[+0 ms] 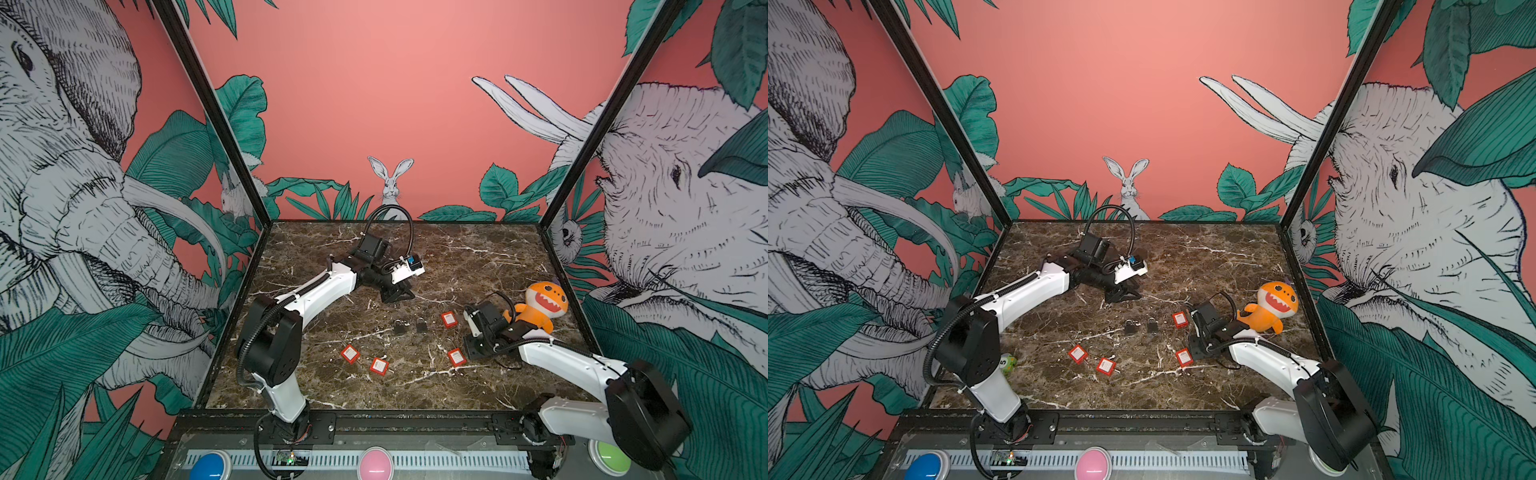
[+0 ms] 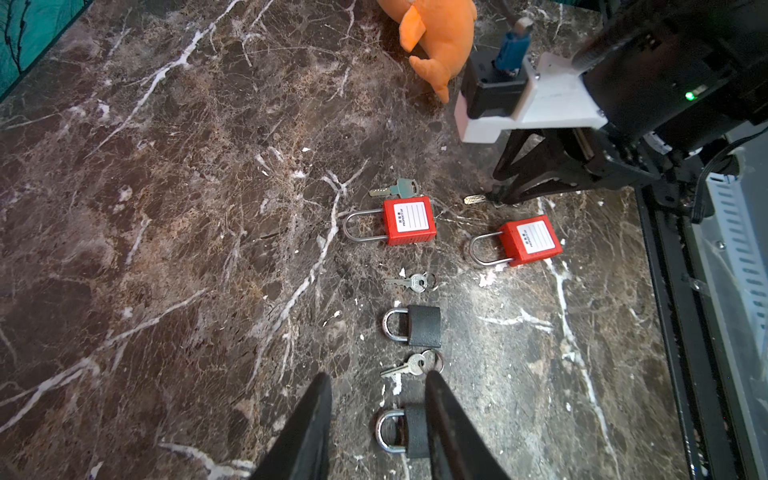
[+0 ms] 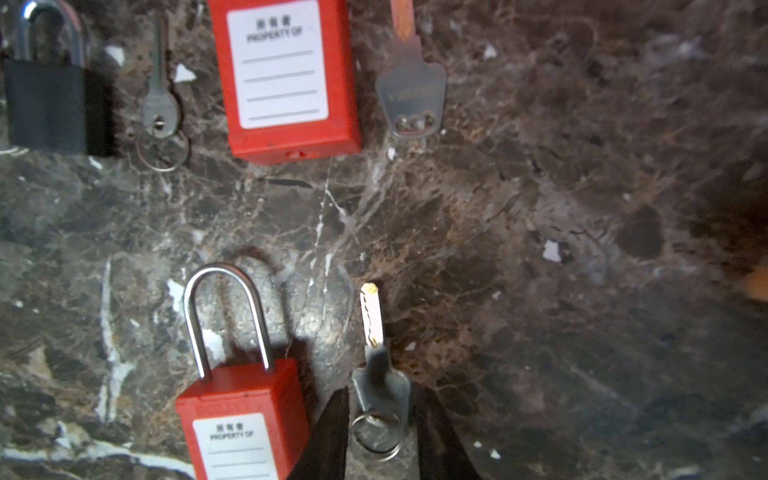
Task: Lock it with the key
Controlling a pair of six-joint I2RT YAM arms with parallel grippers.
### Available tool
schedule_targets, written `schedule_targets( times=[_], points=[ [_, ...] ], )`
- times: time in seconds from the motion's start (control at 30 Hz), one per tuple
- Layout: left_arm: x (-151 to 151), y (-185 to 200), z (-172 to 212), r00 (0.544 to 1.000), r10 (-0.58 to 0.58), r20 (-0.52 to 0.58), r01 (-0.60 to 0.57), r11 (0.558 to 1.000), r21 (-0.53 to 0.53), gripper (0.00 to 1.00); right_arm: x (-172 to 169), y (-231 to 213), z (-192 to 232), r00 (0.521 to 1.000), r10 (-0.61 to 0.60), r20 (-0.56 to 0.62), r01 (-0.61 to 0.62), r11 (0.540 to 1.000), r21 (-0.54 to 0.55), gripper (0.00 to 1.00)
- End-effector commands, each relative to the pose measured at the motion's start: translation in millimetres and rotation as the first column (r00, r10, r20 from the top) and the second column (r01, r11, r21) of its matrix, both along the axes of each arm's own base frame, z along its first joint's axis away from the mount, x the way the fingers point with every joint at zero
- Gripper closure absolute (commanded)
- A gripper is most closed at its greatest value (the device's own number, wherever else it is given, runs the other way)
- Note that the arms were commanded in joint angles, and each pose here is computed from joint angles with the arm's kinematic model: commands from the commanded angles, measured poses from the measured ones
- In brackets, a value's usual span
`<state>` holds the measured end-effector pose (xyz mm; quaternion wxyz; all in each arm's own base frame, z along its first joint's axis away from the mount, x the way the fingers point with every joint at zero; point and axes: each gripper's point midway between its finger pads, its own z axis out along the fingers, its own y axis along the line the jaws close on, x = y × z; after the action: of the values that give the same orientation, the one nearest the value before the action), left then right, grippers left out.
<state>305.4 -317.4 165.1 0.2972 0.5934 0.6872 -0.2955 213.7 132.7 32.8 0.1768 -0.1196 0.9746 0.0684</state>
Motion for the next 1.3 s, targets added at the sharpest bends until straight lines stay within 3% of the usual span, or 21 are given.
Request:
schedule_targets(
  times=[0.0, 0.17, 0.3, 0.4, 0.47, 0.6, 0.67, 0.77, 0.93, 1.27],
  points=[
    [0, 5, 19, 0.999, 0.026, 0.04, -0.025, 0.999, -0.026, 0.61, 15, -4, 28, 0.993, 0.005, 0.115, -0.002, 1.0, -0.024, 0.6],
    [12, 11, 30, 0.994, 0.098, 0.044, -0.095, 0.993, -0.07, 0.6, 28, 8, 73, 0.952, 0.062, 0.301, -0.079, 0.996, 0.047, 0.57],
    [32, 28, 40, 0.973, 0.226, 0.036, -0.22, 0.967, -0.131, 0.6, 28, 46, 101, 0.904, 0.201, 0.378, -0.269, 0.953, 0.136, 0.55],
    [57, 53, 43, 0.92, 0.387, 0.057, -0.376, 0.914, -0.15, 0.59, 19, 92, 111, 0.84, 0.37, 0.397, -0.464, 0.868, 0.175, 0.55],
    [68, 70, 43, 0.876, 0.477, 0.076, -0.462, 0.873, -0.156, 0.58, 7, 126, 111, 0.776, 0.501, 0.383, -0.595, 0.783, 0.182, 0.54],
    [75, 97, 45, 0.804, 0.587, 0.1, -0.567, 0.806, -0.174, 0.58, -23, 188, 88, 0.6, 0.747, 0.286, -0.798, 0.586, 0.141, 0.52],
    [77, 112, 45, 0.765, 0.633, 0.119, -0.612, 0.772, -0.173, 0.56, -36, 210, 78, 0.506, 0.829, 0.239, -0.862, 0.488, 0.134, 0.51],
    [75, 129, 46, 0.72, 0.68, 0.142, -0.658, 0.733, -0.172, 0.55, -44, 234, 62, 0.431, 0.884, 0.18, -0.9, 0.408, 0.153, 0.51],
    [70, 145, 47, 0.69, 0.708, 0.153, -0.687, 0.706, -0.169, 0.54, -49, 255, 53, 0.367, 0.921, 0.128, -0.923, 0.344, 0.173, 0.5],
    [63, 155, 43, 0.691, 0.702, 0.174, -0.692, 0.711, -0.125, 0.53, -53, 271, 47, 0.333, 0.939, 0.086, -0.932, 0.314, 0.181, 0.47]
  ],
)
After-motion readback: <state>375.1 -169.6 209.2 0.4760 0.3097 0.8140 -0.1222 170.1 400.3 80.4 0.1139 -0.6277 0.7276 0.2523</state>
